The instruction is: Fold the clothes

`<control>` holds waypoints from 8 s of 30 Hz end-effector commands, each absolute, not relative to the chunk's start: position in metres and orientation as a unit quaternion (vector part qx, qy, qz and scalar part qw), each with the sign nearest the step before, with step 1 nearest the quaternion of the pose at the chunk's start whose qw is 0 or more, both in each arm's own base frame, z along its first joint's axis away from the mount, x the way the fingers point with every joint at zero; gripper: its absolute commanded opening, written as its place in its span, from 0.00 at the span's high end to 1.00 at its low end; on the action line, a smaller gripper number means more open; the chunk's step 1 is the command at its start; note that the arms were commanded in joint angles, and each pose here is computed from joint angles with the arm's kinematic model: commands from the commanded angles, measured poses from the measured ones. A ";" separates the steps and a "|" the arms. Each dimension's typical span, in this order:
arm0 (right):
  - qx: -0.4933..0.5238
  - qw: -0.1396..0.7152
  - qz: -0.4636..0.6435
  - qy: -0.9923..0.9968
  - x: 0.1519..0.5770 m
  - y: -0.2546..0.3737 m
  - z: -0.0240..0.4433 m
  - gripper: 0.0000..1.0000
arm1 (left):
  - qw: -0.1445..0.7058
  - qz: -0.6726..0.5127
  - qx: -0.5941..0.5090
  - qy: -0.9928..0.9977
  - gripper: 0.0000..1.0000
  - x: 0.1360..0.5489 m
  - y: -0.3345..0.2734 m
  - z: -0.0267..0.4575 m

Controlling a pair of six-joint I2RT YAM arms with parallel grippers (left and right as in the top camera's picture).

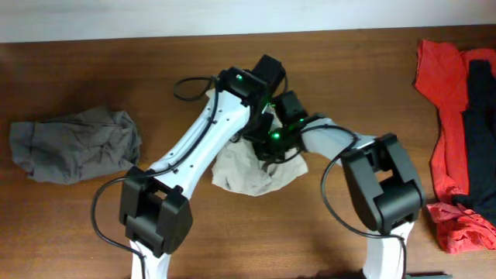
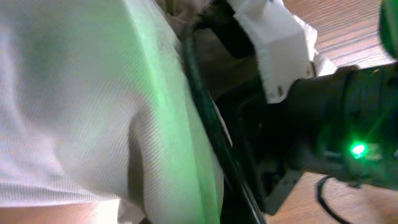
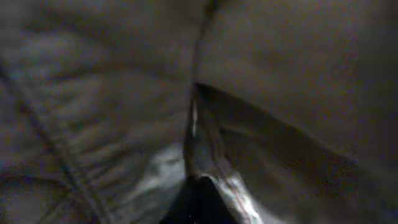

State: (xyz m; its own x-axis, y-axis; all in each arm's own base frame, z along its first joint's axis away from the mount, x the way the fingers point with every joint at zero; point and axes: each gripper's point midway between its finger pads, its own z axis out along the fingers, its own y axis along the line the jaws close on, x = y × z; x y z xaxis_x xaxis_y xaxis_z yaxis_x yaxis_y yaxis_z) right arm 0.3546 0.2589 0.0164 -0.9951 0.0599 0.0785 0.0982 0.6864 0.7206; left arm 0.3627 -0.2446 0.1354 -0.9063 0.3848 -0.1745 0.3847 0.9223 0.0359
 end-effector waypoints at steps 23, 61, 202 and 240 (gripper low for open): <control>-0.163 -0.051 -0.260 -0.950 0.379 0.057 0.030 0.96 | 0.099 -0.037 0.217 0.971 1.00 0.376 -0.284 0.112; -0.203 0.024 -0.280 -0.938 0.329 0.088 -0.035 0.96 | 0.077 -0.142 0.266 0.950 0.80 0.344 -0.407 0.023; -0.081 -0.011 -0.293 -0.953 0.246 0.130 0.074 0.96 | 0.011 -0.175 0.415 0.893 0.99 0.376 -0.373 0.066; 0.019 -0.139 -0.381 -0.914 0.274 0.181 0.113 0.96 | 0.070 -0.115 0.324 0.936 0.76 0.426 -0.321 0.093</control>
State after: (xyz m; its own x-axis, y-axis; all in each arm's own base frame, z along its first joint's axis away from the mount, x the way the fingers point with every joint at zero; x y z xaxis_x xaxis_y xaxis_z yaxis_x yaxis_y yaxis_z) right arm 0.2747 0.1695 0.1367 -0.9329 0.0808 -0.3509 -0.1983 0.6982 0.6879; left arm 0.4195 -0.3299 0.0851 -0.7761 0.5991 -0.1967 0.6306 0.7388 -0.2379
